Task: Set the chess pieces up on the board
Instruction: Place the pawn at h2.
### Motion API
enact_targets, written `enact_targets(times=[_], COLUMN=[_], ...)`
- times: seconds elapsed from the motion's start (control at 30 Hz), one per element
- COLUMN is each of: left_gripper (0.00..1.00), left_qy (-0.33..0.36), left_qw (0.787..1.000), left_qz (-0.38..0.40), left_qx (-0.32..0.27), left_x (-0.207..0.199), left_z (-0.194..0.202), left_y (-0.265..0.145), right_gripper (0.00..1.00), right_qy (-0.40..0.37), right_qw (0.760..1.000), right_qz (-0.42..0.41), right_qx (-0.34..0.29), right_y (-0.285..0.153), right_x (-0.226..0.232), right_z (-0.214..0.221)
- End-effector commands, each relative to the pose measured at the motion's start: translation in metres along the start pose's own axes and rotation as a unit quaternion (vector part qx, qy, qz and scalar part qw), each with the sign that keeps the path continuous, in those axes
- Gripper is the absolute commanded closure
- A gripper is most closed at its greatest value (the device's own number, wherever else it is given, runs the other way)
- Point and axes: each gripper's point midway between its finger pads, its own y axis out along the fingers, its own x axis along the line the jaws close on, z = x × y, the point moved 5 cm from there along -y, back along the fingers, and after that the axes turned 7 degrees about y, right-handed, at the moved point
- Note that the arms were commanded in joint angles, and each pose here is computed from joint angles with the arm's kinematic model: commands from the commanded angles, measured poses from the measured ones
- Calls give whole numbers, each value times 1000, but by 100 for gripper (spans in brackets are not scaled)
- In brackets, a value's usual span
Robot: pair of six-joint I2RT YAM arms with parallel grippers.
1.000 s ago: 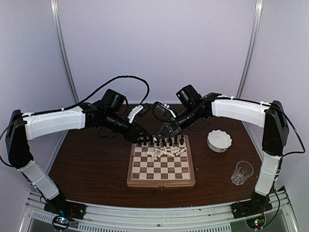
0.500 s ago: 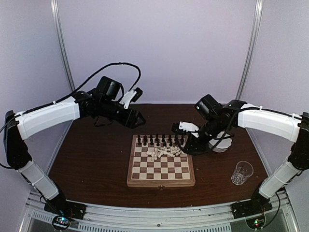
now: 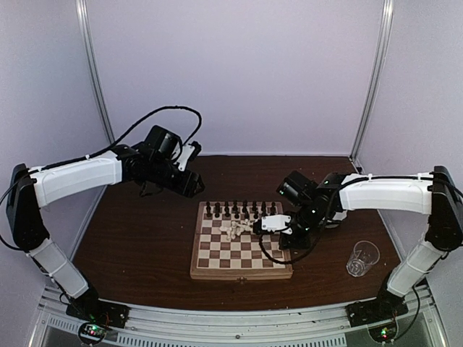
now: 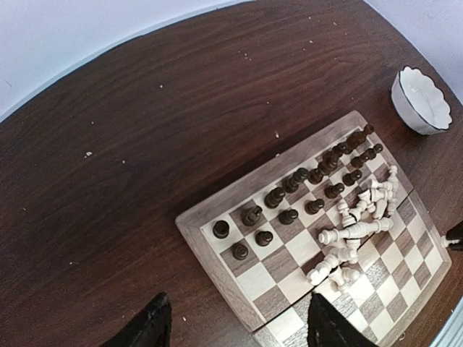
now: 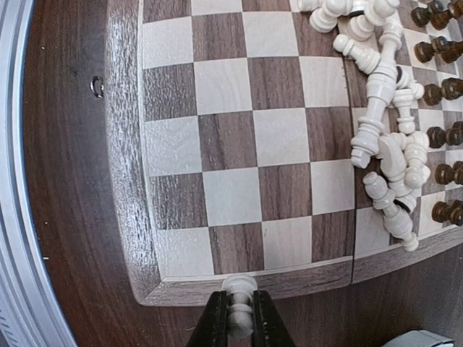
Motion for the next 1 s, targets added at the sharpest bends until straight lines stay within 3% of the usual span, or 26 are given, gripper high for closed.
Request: enact_targets(times=[0.0, 0.77, 0.97], left_gripper=[36, 36, 36], left_qy=[4, 3, 4], left_qw=[998, 998, 998], left_qz=[-13, 3, 4], left_qx=[-66, -70, -68], left_x=[4, 0, 0], left_z=[-29, -29, -28], left_y=[-25, -30, -29], right_gripper=[97, 90, 80], right_qy=[-26, -23, -22], right_qw=[999, 998, 998], right_qz=[24, 4, 4], right_qx=[23, 57, 58], right_y=[18, 35, 35], right_x=[-4, 0, 0], right_z=[-5, -3, -4])
